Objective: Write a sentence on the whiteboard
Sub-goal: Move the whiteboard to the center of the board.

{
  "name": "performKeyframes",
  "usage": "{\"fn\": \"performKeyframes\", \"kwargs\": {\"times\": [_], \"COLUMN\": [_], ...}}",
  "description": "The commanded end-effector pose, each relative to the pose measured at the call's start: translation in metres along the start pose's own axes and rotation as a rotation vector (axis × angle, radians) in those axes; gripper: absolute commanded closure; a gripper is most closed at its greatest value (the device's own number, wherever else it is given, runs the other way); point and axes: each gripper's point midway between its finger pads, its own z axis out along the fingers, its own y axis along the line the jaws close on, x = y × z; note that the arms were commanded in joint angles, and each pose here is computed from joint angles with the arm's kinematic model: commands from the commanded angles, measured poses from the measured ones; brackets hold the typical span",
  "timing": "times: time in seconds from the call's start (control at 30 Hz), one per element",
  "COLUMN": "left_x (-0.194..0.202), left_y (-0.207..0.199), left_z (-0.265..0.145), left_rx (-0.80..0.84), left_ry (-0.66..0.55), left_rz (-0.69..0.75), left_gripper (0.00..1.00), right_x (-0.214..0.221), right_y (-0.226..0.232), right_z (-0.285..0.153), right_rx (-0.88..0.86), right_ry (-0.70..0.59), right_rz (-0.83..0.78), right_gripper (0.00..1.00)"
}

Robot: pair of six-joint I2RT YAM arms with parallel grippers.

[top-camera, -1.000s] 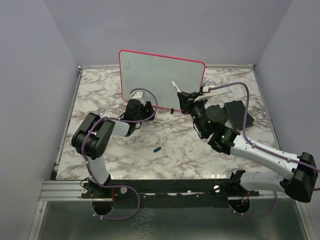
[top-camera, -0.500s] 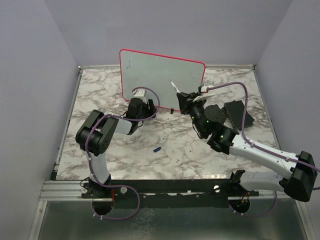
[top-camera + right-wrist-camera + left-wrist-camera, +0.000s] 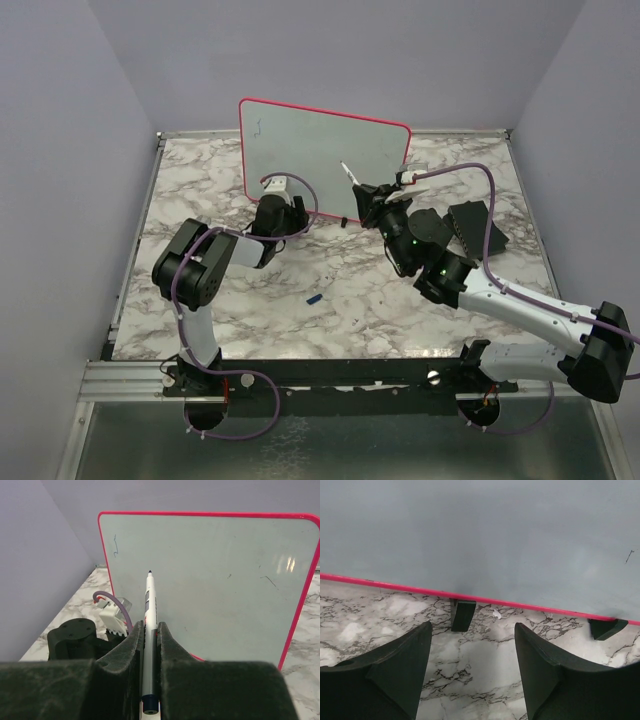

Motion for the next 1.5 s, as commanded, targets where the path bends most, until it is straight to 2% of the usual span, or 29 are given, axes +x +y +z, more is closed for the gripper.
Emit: {"fn": "performKeyframes", "kwargs": {"times": [0.0, 0.27, 0.5, 1.07, 1.3, 1.47], "left_x": [0.000, 0.010, 0.020, 0.052, 0.038, 0.042], "left_y": [-0.011, -0.034, -0.048, -0.114, -0.121, -0.126], "left_z": [0.011, 0.014, 0.005, -0.017, -0.038, -0.064], "left_rx": [0.064, 0.187, 0.215, 0.324, 0.353, 0.407], "left_ry": [0.005, 0.031, 0.045, 0.089, 0.076, 0.136], "left_rz": [0.034, 0.064, 0.076, 0.095, 0.075, 0.061], "left_gripper": [0.31, 0.31, 0.31, 0.31, 0.29, 0.27], "right_x": [-0.005, -0.004, -0.001, -0.001, -0.005, -0.009], "right_y": [0.002, 0.001, 0.001, -0.001, -0.005, -0.008], "right_z": [0.002, 0.003, 0.003, -0.001, -0.006, -0.011], "right_rx": [0.008, 0.014, 0.013, 0.016, 0.023, 0.020], "right_ry": [-0.002, 0.003, 0.009, 0.010, 0.004, -0.007], "right_rz": [-0.003, -0.005, -0.005, 0.007, 0.008, 0.012], "right_gripper": [1.00, 1.00, 1.00, 1.00, 1.00, 1.00]}}
